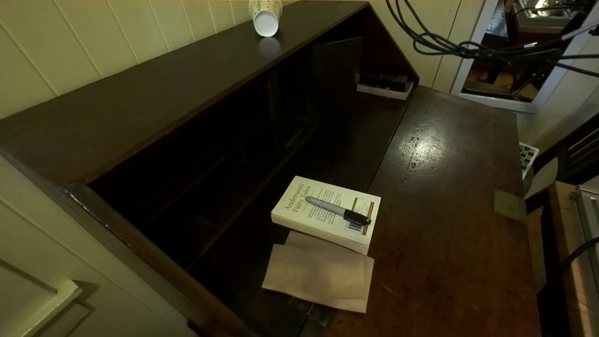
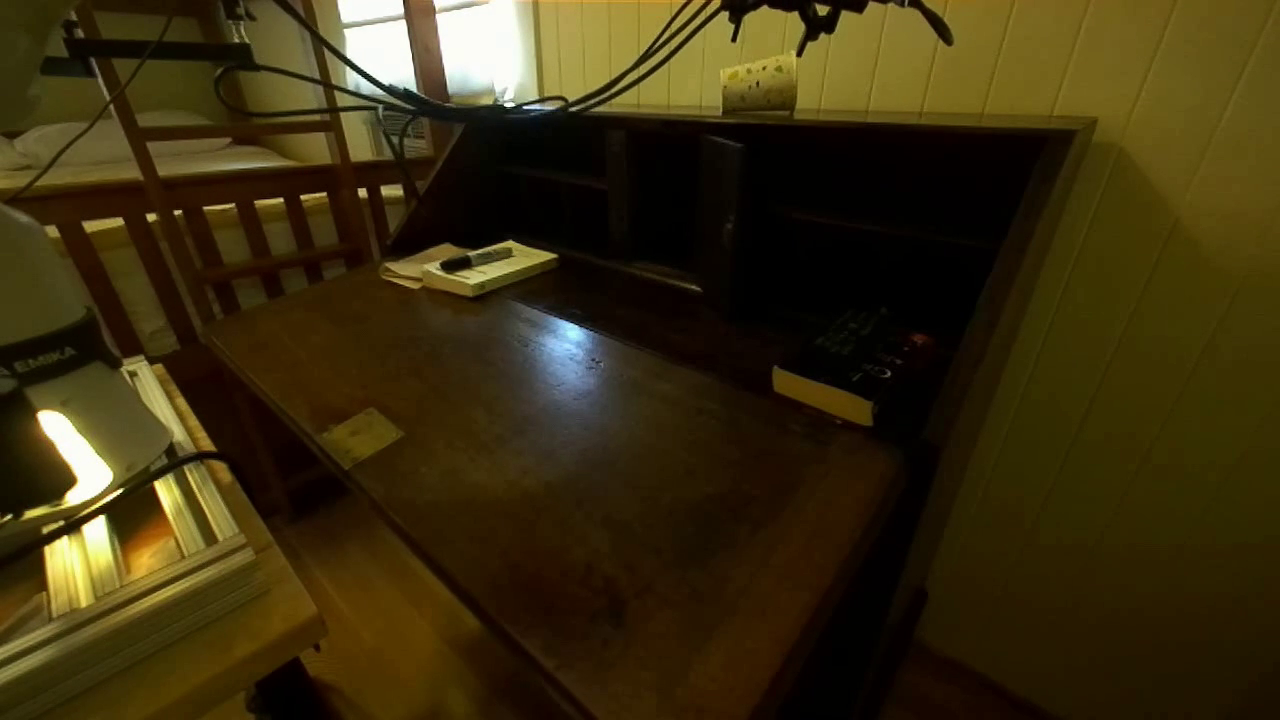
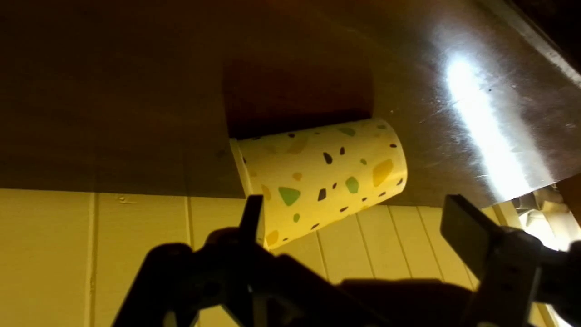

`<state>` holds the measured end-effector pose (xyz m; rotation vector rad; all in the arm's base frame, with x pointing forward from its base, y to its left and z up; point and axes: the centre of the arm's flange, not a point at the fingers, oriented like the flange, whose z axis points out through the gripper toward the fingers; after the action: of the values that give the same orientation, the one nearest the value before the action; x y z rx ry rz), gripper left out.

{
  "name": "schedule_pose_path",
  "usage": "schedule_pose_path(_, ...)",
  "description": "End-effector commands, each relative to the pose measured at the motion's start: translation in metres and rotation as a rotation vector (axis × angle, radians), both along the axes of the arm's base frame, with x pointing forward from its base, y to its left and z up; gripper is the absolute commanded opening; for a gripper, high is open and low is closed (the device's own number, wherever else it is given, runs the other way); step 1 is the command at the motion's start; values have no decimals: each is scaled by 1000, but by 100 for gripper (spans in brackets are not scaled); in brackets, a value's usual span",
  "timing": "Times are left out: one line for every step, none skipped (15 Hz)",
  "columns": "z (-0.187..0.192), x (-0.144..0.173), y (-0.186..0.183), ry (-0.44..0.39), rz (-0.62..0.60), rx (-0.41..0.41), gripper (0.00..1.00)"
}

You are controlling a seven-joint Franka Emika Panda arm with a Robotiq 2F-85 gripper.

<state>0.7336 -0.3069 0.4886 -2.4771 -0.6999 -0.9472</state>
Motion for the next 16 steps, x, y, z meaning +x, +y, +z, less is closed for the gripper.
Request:
schedule_pose_path(3,46,-18,-64,-2,18,100)
schedule_pose_path(1,49,-18,-70,-5,27,100)
schedule_pose_path(-2,52,-17,-79,-22,22,100)
schedule_pose_path(-5,56,-16,-87,-32,19,100)
schedule_pose_path(-7,59,-16,-98,-41,26,100)
schedule_pose_path(-9,63,-15,-113,-54,32,100)
schedule_pose_path(-10,66,-14,-126,-63,38,100)
schedule_pose_path(-11,69,-14,-137,-64,50,100)
schedule_pose_path(-12,71,-13,-147,-70,58,100)
schedule_pose_path(-13,73,-12,-158,-72,67,100)
schedule_pose_path(-13,75,-11,-163,-73,82,100)
schedule_pose_path(-14,76,-10,-169,-70,98,100)
schedule_pose_path(-15,78,-9,-172,-70,115,100)
schedule_pose_path(-16,79,-9,-175,-71,128,100)
schedule_pose_path(-18,81,-8,-181,-75,136,100)
schedule_pose_path(-20,82,-7,-182,-76,144,100)
